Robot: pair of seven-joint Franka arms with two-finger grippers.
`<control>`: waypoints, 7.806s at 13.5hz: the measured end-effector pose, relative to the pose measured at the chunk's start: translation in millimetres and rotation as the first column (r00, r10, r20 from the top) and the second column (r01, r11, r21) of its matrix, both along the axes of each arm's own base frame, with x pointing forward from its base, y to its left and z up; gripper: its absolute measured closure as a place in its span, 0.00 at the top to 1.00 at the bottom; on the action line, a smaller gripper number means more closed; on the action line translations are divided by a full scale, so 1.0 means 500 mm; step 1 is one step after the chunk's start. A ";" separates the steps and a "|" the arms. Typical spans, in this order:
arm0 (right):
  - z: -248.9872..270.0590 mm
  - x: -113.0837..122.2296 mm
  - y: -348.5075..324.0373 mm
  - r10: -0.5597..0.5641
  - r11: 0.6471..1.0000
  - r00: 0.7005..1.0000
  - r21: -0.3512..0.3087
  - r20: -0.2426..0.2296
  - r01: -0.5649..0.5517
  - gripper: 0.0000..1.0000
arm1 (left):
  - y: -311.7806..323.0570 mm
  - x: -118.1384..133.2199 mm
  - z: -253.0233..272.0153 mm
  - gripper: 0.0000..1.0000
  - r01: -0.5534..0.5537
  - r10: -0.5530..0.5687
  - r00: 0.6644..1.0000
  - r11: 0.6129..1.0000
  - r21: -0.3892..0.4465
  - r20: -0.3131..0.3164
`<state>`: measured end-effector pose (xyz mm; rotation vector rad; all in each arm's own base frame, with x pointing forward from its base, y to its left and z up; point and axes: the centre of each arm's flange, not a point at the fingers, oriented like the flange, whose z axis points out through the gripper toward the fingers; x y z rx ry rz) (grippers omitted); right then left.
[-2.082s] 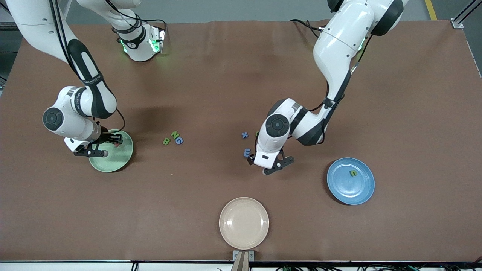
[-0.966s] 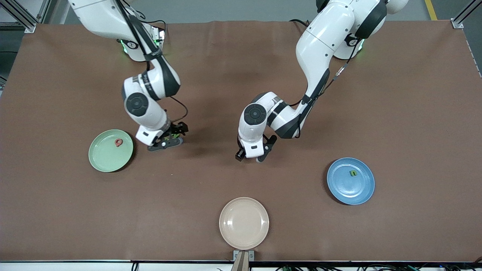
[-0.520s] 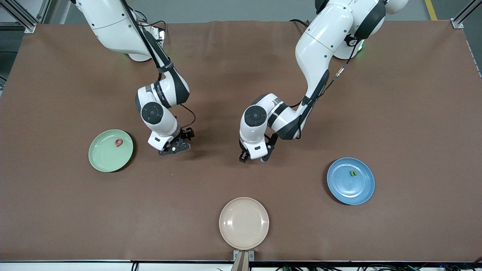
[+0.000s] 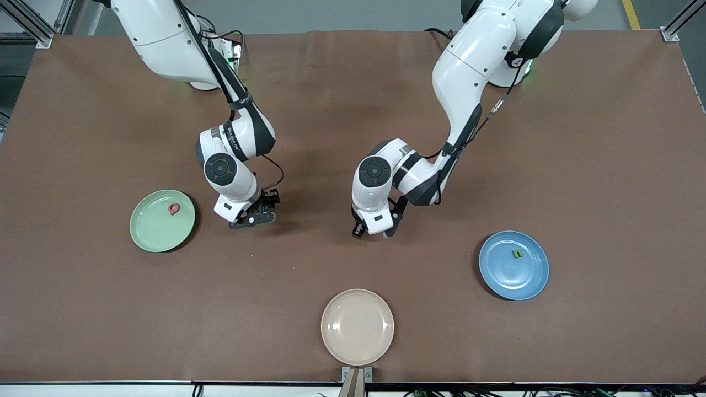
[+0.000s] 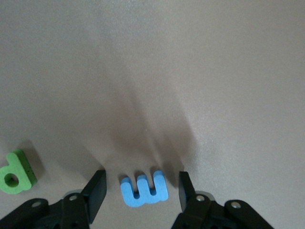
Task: Sort upper and lower case letters into plates
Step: 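Place the m on the blue plate while the right gripper places the G, then move the left gripper to the green d while the right gripper reaches the B, then grasp the green d with the left gripper while the right gripper places the B, then place the green d on the blue plate while the right gripper grasps the N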
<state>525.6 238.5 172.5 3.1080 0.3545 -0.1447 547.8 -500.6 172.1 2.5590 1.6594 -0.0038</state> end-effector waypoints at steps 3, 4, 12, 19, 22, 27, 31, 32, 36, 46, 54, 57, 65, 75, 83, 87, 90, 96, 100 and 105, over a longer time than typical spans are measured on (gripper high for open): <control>0.006 0.001 0.001 0.000 1.000 1.000 0.000 -0.003 0.000 0.52 | -0.007 -0.003 0.002 0.50 0.005 -0.005 1.000 1.000 -0.002 0.003; 0.008 0.002 0.002 0.000 1.000 1.000 0.001 -0.001 0.000 0.43 | -0.008 -0.002 0.007 0.43 0.005 -0.005 1.000 1.000 -0.004 0.005; 0.119 0.043 -0.049 -0.021 1.000 0.997 -0.024 -0.072 0.020 0.34 | 0.018 0.042 0.042 0.42 0.053 -0.053 0.998 0.999 -0.003 0.031; 0.301 0.105 -0.459 0.017 1.000 0.996 -0.010 -0.090 -0.018 0.34 | 0.265 0.187 0.208 0.42 0.262 -0.258 0.964 0.961 0.090 -0.058; 0.234 0.101 -0.530 -0.008 1.000 0.995 -0.014 -0.095 0.007 0.34 | 0.405 0.226 0.223 0.42 0.362 -0.353 0.930 0.927 0.095 -0.100; 0.135 0.111 -0.529 -0.023 1.000 0.996 -0.016 -0.086 0.022 0.34 | 0.608 0.240 0.177 0.42 0.452 -0.435 0.884 0.889 0.073 -0.173; 0.084 0.112 -0.530 -0.043 0.999 0.995 -0.009 -0.086 0.043 0.34 | 0.666 0.227 0.114 0.42 0.494 -0.474 0.864 0.862 0.108 -0.172; 0.074 0.112 -0.530 -0.047 0.999 0.995 -0.008 -0.084 0.047 0.34 | 0.681 0.225 0.104 0.42 0.499 -0.477 0.862 0.858 0.120 -0.173; 0.039 0.109 -0.527 -0.063 0.998 0.994 0.002 -0.088 0.064 0.34 | 0.702 0.229 0.101 0.42 0.520 -0.498 0.850 0.846 0.122 -0.170; 0.081 0.108 -0.322 -0.423 0.906 0.903 -0.070 -0.077 0.418 0.87 | 0.754 0.240 0.100 0.69 0.538 -0.518 0.839 0.834 0.120 -0.166; 0.053 0.068 -0.161 -0.730 0.683 0.679 -0.054 -0.078 0.728 0.90 | 0.556 0.189 0.124 0.98 0.482 -0.474 0.872 0.874 0.052 -0.124; 0.012 0.031 -0.141 -0.736 0.676 0.674 -0.042 -0.058 0.735 0.89 | 0.428 0.135 0.136 0.95 0.441 -0.436 0.892 0.897 0.019 -0.120; 0.001 0.013 -0.137 -0.734 0.679 0.677 -0.048 -0.058 0.732 0.59 | 0.186 -0.074 0.059 0.90 0.282 -0.279 0.954 0.959 0.016 -0.109; 0.055 0.037 -0.165 -0.677 0.736 0.726 -0.081 -0.120 0.672 0.28 | 0.124 -0.141 0.035 0.68 0.160 -0.159 0.982 0.987 0.010 -0.104; 0.191 0.099 -0.567 -0.320 0.947 0.944 -0.014 -0.084 0.320 0.28 | 0.121 -0.142 0.008 0.56 0.110 -0.110 0.989 0.994 -0.004 -0.103; 0.140 0.088 -0.660 -0.246 0.969 0.966 -0.017 -0.082 0.245 0.28 | 0.118 -0.141 0.009 0.28 0.114 -0.113 0.989 0.994 -0.005 -0.100; 0.097 0.083 -0.660 -0.239 0.971 0.966 -0.036 -0.102 0.237 0.28 | 0.109 -0.146 0.010 0.27 0.147 -0.146 0.986 0.989 0.010 -0.080; 0.047 0.070 -0.650 -0.254 0.967 0.959 -0.019 -0.129 0.253 0.28 | 0.118 -0.097 0.041 0.27 0.165 -0.165 0.986 0.986 0.024 -0.014; 0.037 0.067 -0.651 -0.256 0.967 0.958 -0.019 -0.130 0.256 0.28 | 0.156 -0.040 0.090 0.27 0.235 -0.239 0.970 0.968 0.082 0.035; 0.059 0.076 -0.587 -0.262 0.964 0.952 0.003 -0.156 0.266 0.71 | 0.319 0.077 0.178 0.27 0.376 -0.384 0.923 0.914 0.151 0.028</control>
